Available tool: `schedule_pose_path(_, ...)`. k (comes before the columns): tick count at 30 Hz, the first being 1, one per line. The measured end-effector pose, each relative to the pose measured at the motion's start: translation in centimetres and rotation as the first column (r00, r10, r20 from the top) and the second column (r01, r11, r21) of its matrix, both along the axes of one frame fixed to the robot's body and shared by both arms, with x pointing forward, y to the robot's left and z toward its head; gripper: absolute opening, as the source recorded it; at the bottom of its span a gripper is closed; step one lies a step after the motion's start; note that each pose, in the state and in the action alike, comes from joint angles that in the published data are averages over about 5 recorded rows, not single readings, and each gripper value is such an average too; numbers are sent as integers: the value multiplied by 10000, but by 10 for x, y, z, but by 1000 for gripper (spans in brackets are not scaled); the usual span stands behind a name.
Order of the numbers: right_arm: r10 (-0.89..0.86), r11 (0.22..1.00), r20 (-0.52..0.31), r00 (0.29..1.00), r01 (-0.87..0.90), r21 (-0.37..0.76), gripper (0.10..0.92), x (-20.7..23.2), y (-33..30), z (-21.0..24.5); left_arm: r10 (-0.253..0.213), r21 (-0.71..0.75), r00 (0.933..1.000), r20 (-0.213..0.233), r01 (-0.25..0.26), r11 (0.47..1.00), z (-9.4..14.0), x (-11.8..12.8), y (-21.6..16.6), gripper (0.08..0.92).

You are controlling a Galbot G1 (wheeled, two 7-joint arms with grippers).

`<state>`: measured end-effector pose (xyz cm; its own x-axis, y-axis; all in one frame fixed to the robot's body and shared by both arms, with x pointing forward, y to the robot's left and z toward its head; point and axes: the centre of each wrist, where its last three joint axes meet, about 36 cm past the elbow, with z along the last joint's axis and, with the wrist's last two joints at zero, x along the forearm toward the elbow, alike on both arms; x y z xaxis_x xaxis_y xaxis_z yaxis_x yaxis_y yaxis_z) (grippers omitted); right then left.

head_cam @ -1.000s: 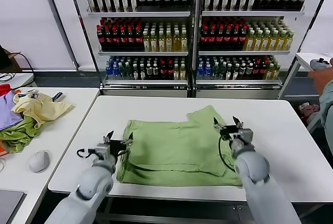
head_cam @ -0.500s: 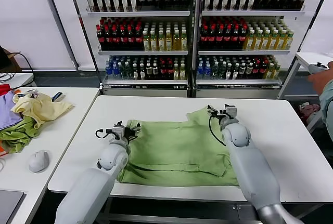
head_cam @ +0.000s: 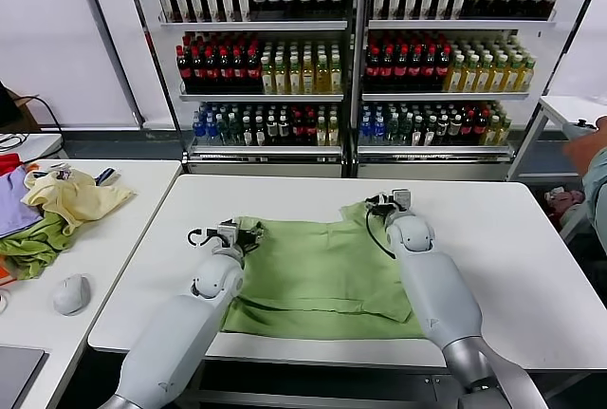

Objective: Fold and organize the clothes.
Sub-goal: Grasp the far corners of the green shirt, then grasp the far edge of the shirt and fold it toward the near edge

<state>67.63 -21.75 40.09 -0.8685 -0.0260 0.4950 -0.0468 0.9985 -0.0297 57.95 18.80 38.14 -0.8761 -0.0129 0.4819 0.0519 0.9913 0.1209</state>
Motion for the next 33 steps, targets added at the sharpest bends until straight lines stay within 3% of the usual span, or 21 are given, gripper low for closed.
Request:
schedule_pose_path(9, 79, 9998, -300, 9995, -73, 191, 353, -4, -5, -9, -39, -215, 9997, -243, 34, 9998, -5, -2, 1, 382)
schedule_pose_path(18, 193, 9990, -173, 9997, -186, 409, 126, -16, -10, -10, -8, -553, 9999, -107, 2, 9985, -7, -11, 11, 131)
schedule_pose_path(25, 133, 9973, 306, 9994, -154, 712, 118, -30, -18, 0, 195, -987, 9994, 273, -167, 9950, -1, -21, 21, 91)
schedule_pose_path(33, 235, 9942, 1120, 9934, -350, 1019, 118, -58, -24, 24, 226, -1577, 9935, 1114, -47, 9875, 27, -42, 33, 91)
